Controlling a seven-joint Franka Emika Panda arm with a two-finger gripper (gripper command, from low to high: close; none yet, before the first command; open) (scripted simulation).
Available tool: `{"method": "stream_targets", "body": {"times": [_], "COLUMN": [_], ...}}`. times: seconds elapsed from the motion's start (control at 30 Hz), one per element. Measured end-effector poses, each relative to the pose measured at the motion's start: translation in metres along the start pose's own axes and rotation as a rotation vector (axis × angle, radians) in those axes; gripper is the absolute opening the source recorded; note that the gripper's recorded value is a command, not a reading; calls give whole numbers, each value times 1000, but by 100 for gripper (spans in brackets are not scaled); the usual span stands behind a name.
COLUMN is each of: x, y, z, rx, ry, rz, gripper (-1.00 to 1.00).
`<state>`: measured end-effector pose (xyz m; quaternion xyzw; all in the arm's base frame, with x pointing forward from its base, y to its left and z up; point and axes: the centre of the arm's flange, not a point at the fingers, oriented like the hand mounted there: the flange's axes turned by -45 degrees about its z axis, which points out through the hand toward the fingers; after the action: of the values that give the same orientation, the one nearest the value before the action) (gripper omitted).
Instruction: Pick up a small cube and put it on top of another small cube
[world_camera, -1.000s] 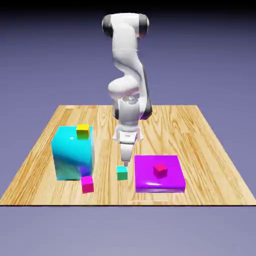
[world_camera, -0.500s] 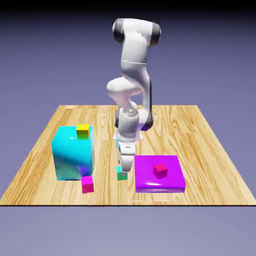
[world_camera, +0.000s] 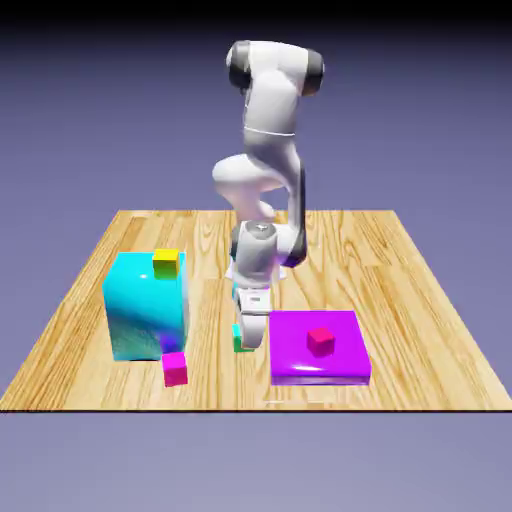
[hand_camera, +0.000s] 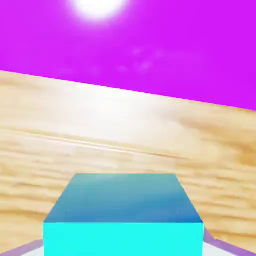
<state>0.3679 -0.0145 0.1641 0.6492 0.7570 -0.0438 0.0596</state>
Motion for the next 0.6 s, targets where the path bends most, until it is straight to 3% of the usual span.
{"method": "stream_targets", "body": {"times": [0.33,0.6], "x": [2,-106], "y": [-6,49], "z": [-29,-44], "rx": [13,84], "ry": [15,-24], "rz": [4,521], "gripper": [-100,-100]}}
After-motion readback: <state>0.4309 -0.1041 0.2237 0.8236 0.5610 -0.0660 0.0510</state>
